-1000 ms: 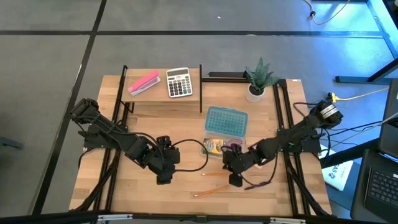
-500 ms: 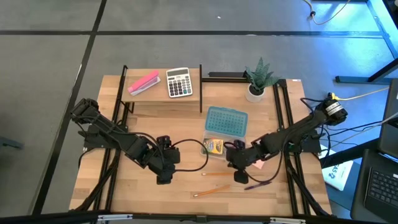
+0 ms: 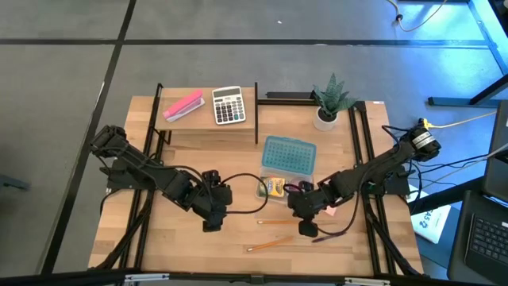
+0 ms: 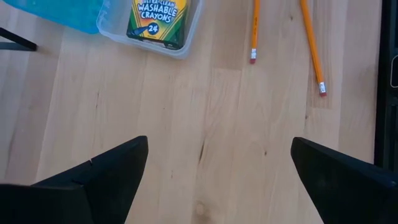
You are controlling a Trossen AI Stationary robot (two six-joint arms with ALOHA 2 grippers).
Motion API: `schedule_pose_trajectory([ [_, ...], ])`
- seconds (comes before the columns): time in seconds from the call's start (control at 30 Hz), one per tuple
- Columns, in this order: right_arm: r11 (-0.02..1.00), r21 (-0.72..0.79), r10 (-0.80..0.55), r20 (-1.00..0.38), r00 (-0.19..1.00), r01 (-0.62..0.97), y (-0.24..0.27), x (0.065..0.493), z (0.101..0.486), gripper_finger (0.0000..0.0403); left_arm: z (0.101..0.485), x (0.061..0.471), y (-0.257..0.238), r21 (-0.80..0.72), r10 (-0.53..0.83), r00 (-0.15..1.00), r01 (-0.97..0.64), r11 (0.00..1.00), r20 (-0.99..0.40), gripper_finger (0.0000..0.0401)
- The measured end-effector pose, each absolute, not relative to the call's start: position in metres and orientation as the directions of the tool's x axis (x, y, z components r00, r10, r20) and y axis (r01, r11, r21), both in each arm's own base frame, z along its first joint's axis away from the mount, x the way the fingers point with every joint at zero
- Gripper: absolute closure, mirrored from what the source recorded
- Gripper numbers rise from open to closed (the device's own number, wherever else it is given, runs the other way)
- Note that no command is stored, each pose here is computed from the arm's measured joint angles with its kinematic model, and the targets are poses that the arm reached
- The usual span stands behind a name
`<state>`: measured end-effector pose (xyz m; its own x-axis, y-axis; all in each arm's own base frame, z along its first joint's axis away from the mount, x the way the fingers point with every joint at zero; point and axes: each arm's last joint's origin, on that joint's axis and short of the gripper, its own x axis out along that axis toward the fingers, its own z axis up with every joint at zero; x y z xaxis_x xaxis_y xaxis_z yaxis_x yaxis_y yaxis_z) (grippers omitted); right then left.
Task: Pack school essentials
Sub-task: Put the top pencil into the supply box
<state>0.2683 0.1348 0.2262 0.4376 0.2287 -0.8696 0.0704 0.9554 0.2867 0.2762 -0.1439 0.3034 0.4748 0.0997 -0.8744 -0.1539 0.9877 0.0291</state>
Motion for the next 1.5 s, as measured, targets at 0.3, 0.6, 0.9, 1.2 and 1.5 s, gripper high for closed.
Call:
schedule_pose_trajectory([
  [0.3, 0.932, 0.346, 0.289, -0.891, 0.349, 0.110, 0.136, 0.272, 0.213, 0.0357, 0.304, 0.277, -0.144, 0.024, 0.094, 0.485, -0.150, 0.988, -0.870, 0.0012],
  [0.6, 0.956, 0.285, 0.292, -0.881, 0.373, -0.074, 0.141, 0.284, 0.200, 0.0299, 0.306, 0.281, -0.146, 0.021, 0.075, 0.518, -0.111, 0.994, -0.852, 0.0012],
  [0.9, 0.965, 0.216, 0.253, -0.914, 0.318, -0.147, 0.147, 0.295, 0.167, 0.0295, 0.306, 0.281, -0.146, 0.018, 0.074, 0.521, -0.111, 0.994, -0.850, 0.0012],
  [1.2, 0.971, 0.198, 0.230, -0.929, 0.289, -0.138, 0.150, 0.301, 0.146, 0.0295, 0.306, 0.282, -0.147, 0.012, 0.069, 0.529, -0.111, 0.994, -0.846, 0.0012],
  [1.5, 0.975, 0.183, 0.210, -0.942, 0.260, -0.124, 0.151, 0.304, 0.131, 0.0295, 0.306, 0.282, -0.147, 0.011, 0.068, 0.530, -0.111, 0.994, -0.845, 0.0012],
])
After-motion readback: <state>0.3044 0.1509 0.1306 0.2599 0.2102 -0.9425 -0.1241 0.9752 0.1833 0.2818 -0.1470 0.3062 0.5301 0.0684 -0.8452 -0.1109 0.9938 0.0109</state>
